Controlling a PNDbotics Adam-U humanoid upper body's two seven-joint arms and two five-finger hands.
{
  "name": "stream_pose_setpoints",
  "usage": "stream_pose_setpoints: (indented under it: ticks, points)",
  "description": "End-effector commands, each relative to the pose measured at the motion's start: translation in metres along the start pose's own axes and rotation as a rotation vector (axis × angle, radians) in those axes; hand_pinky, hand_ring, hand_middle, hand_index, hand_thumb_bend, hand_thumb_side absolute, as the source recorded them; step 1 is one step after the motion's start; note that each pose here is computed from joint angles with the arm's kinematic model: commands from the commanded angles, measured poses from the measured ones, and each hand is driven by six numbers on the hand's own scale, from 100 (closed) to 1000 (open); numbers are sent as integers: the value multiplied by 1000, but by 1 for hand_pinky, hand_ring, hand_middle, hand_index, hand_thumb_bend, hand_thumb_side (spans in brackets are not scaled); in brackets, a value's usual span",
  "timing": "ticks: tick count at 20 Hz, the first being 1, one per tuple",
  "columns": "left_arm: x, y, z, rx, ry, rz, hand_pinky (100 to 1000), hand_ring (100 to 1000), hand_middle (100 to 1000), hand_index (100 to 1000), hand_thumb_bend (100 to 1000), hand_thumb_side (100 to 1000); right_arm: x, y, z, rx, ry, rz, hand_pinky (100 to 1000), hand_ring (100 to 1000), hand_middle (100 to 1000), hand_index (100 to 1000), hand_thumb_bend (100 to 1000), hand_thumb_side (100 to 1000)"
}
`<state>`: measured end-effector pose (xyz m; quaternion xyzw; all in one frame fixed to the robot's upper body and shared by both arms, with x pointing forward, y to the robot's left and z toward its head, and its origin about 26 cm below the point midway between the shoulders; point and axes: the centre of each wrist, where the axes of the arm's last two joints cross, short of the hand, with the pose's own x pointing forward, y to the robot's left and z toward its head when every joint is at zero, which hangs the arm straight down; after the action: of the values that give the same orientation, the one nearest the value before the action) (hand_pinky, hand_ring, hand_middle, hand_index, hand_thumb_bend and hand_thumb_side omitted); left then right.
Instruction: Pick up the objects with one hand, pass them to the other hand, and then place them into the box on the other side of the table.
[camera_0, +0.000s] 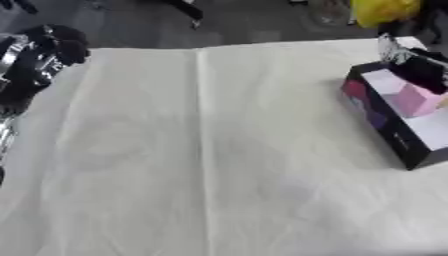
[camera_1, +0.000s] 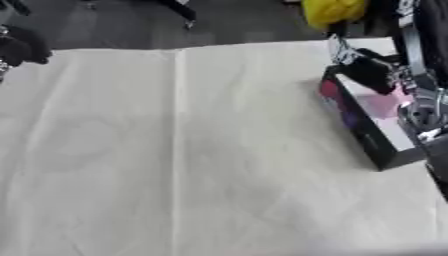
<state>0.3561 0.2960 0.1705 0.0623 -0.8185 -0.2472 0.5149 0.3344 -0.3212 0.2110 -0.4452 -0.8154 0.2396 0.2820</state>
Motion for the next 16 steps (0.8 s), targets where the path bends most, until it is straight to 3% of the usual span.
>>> stream_pose_setpoints:
  ticks: [1, 6, 9, 12, 13, 16]
  points:
    - [6, 8, 8, 74, -42, -16, 712, 637, 599, 680, 682, 652, -49, -16, -7, 16, 134, 122, 698, 282, 219, 465, 146, 108]
    - [0, 1, 26, 137, -40, 21, 708, 627, 590, 670, 677, 651, -109, -18, -2, 74, 327, 188, 694, 261, 207, 499, 178, 105]
    - [-4, -4, 32, 158, -29, 46, 707, 626, 588, 668, 676, 651, -132, -16, 4, 116, 403, 209, 696, 260, 213, 526, 192, 109]
    - [-6, -8, 36, 176, -26, 61, 707, 626, 588, 668, 677, 650, -149, -12, 13, 167, 459, 221, 709, 277, 236, 610, 206, 154]
    - [-6, -8, 37, 183, -26, 64, 707, 626, 588, 668, 676, 650, -153, -11, 17, 194, 477, 226, 720, 297, 261, 693, 277, 173]
    - [-7, -9, 40, 198, -26, 68, 707, 627, 589, 668, 677, 650, -166, -9, 30, 348, 523, 254, 760, 404, 380, 813, 431, 226]
